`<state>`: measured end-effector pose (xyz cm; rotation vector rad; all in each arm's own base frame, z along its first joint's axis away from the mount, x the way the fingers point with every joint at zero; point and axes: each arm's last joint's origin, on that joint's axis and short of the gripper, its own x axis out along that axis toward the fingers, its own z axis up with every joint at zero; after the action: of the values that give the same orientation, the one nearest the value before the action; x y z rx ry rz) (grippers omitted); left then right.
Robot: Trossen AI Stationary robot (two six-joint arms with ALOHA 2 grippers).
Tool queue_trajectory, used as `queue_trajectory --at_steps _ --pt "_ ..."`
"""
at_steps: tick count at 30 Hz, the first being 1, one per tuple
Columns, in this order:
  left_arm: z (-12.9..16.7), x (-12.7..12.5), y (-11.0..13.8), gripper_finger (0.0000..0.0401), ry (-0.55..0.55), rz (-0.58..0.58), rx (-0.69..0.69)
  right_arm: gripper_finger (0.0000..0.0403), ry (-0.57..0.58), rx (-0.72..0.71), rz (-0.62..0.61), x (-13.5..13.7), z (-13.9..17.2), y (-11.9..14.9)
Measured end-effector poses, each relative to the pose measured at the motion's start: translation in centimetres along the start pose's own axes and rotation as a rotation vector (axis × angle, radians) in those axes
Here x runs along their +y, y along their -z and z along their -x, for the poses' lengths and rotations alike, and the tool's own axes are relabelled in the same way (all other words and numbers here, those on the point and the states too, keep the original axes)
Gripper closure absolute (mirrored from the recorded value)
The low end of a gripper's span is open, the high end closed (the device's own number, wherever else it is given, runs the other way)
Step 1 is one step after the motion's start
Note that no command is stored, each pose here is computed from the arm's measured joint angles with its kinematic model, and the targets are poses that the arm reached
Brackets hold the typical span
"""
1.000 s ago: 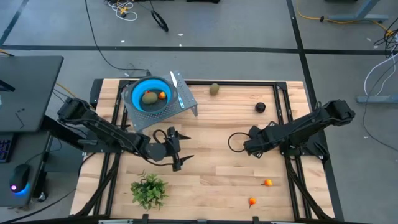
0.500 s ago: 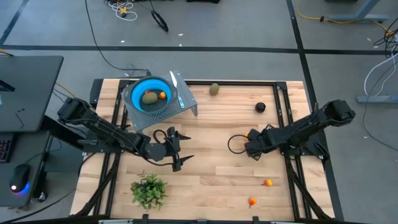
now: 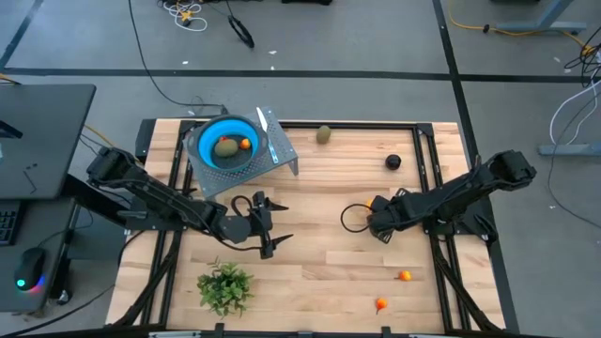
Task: Pick & Place Fruit
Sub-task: Put the yellow mango into the blue strainer bowl on the shelf
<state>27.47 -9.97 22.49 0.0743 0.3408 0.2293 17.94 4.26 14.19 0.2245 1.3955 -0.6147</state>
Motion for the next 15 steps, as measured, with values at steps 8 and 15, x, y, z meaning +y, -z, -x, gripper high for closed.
queue_trajectory --at_steps 8,15 --pt "0.2 -0.5 -0.1 0.0052 0.089 -0.114 -0.013 0.0163 -0.363 -0.180 0.120 3.2 1.5 -2.4" --pt "1.6 -2.5 -0.5 0.0066 0.161 -0.458 -0.112 0.0162 -0.666 -0.541 0.206 5.9 4.1 -4.9"
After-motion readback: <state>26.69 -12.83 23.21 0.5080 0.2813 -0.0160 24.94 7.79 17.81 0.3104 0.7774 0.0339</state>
